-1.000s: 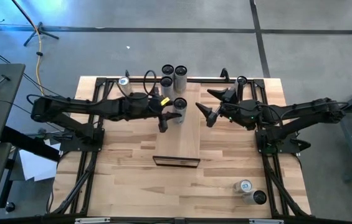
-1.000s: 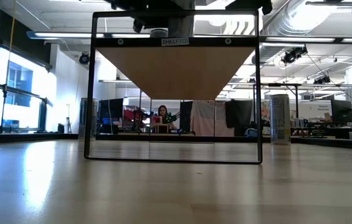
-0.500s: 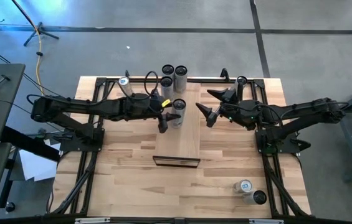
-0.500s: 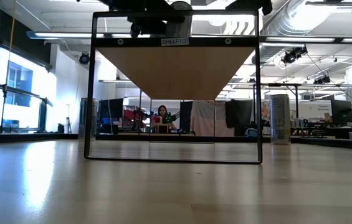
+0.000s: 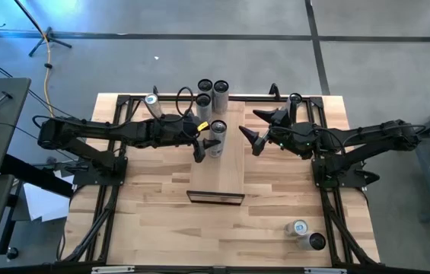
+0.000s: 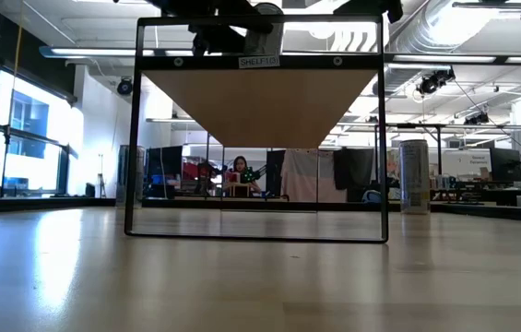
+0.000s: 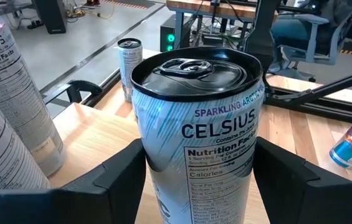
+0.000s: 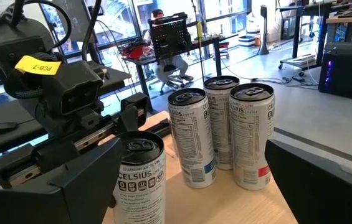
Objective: Place canned beverage on shelf
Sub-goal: Put the white blue soda can on the shelf aligned with the white blue soda can
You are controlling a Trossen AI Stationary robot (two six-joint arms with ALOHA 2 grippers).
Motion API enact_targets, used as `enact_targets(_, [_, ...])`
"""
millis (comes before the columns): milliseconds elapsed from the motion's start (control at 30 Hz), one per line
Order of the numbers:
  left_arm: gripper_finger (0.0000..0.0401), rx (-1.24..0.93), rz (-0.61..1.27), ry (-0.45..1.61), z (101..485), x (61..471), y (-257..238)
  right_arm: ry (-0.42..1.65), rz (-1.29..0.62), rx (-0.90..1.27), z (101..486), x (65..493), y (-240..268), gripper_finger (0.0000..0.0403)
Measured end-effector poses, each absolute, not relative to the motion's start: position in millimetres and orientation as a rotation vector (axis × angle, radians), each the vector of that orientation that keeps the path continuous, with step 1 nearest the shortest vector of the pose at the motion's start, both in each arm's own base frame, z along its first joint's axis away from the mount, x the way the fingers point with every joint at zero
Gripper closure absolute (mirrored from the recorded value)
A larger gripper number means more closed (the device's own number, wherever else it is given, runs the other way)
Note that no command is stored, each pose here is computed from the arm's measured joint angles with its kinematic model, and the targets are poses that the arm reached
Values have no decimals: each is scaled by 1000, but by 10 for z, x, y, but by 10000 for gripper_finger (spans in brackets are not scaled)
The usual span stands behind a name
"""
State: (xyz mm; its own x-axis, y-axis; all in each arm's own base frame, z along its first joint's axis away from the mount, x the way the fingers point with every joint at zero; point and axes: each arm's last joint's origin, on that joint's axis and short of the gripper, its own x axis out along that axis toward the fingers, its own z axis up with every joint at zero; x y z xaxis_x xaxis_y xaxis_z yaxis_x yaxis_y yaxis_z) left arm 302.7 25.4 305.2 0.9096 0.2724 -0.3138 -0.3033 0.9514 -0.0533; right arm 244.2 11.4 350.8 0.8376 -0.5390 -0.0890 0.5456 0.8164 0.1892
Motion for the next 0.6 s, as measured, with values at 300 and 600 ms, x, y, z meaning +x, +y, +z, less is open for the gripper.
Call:
enact_targets(300, [164,-113,280,310,3030,3059,251,30,-579,218,3508,2442,114,22])
enact_targets(600, [164,-138,225,313,2964,3147,226,27,-580,233,3506,2443,114,22])
